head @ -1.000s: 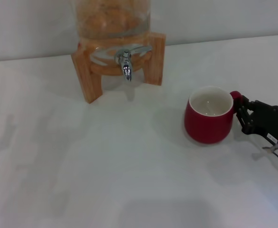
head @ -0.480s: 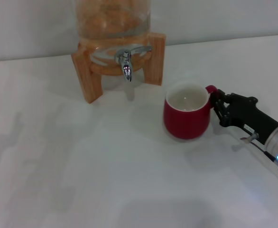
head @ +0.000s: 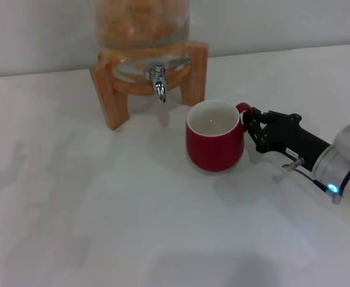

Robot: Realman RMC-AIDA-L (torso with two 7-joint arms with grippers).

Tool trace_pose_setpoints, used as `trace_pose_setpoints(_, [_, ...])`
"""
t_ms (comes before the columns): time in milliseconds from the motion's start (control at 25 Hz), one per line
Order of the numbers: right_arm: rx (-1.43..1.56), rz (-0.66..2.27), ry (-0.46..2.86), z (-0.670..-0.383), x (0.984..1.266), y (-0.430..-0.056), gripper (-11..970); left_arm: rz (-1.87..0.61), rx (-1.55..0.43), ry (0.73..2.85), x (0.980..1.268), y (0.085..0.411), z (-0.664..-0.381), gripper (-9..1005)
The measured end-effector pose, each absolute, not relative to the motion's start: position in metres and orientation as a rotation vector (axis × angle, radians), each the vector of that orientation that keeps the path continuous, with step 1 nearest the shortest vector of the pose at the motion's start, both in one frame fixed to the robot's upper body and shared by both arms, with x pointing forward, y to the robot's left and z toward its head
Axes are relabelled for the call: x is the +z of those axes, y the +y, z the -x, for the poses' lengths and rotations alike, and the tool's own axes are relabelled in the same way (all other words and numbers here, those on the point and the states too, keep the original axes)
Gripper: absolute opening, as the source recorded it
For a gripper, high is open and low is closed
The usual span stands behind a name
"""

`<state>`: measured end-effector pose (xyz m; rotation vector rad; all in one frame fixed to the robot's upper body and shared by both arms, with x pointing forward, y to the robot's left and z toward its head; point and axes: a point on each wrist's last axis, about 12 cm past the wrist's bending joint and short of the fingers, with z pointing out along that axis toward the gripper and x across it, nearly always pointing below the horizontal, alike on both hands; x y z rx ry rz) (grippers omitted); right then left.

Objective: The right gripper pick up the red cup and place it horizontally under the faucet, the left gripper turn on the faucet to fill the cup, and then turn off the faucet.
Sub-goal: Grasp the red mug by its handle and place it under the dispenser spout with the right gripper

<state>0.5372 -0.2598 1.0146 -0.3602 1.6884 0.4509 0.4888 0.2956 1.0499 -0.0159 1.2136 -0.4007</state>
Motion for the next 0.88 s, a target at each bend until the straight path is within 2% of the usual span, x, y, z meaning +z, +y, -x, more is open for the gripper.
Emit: trace_pose_setpoints(880, [0.484, 0.454, 1.711, -0.558, 1.021, -0.228, 130, 0.026, -0.381, 1.214, 1.05, 0.3, -0.489, 862])
